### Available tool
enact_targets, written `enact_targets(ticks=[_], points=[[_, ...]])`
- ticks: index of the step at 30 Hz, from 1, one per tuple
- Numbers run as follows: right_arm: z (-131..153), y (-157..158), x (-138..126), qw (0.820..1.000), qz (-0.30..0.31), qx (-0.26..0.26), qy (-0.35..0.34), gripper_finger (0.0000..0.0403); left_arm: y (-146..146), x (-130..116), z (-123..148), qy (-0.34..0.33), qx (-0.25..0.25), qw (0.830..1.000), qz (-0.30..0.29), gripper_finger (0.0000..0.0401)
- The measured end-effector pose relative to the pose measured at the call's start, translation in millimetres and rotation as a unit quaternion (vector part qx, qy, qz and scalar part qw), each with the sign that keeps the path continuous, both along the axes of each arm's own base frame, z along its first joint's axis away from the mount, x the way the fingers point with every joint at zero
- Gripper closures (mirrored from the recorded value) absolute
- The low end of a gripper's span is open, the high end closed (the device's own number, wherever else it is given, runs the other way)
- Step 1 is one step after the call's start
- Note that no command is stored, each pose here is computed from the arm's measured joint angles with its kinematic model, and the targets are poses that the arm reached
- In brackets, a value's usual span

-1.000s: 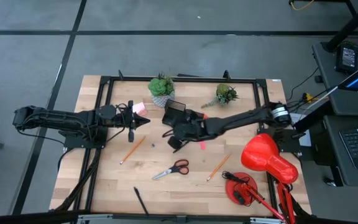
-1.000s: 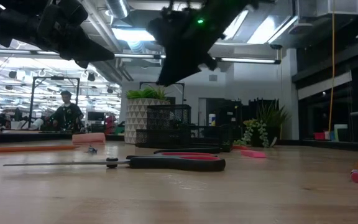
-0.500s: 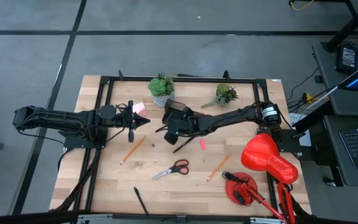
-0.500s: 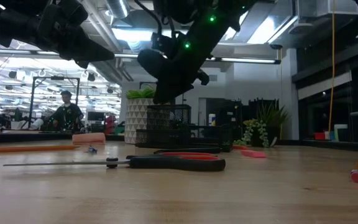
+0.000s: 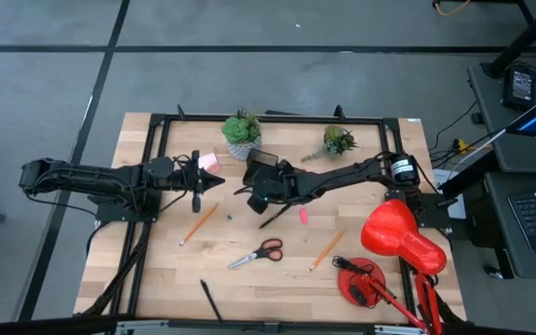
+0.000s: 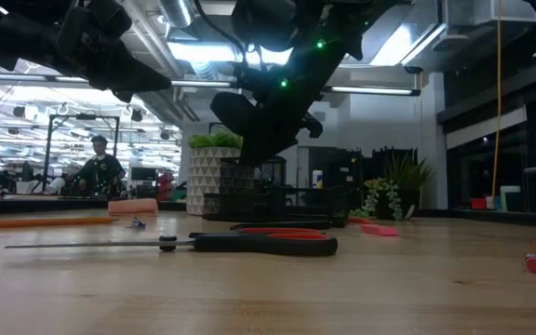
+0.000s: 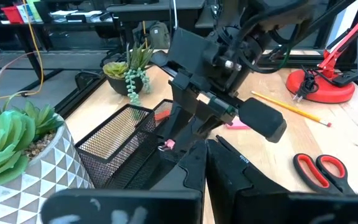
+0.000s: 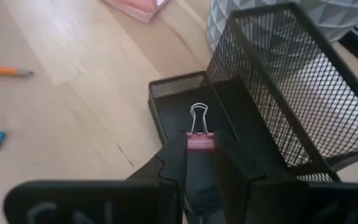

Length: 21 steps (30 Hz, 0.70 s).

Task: Pick and place office supplies into organizer
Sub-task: Put the pink binder clip into the black desk organizer

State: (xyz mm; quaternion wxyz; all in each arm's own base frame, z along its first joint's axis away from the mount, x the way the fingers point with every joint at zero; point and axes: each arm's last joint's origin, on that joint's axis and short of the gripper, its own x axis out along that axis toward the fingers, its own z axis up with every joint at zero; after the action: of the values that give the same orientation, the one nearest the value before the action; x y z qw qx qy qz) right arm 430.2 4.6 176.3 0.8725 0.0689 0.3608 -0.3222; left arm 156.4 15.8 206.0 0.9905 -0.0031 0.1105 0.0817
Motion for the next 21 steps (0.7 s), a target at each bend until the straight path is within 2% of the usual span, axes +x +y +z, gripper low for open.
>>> enact_targets(ticks=[5, 11, 16, 21], points=[[-5, 0, 1, 1.000, -0.001, 0.000, 0.004, 0.0336, 0, 0, 0, 0.000, 0.000, 1.000, 0.000, 0.0395], [-27, -2, 4, 1.000, -0.006, -0.005, 0.030, 0.0336, 0, 0, 0, 0.000, 0.000, 1.000, 0.000, 0.0395], [-28, -6, 5, 0.999, -0.033, -0.020, 0.018, 0.0336, 0, 0, 0, 0.001, 0.000, 1.000, 0.000, 0.0395], [-28, -6, 5, 0.999, -0.028, -0.016, 0.020, 0.0336, 0, 0, 0, 0.000, 0.000, 1.000, 0.000, 0.0395]])
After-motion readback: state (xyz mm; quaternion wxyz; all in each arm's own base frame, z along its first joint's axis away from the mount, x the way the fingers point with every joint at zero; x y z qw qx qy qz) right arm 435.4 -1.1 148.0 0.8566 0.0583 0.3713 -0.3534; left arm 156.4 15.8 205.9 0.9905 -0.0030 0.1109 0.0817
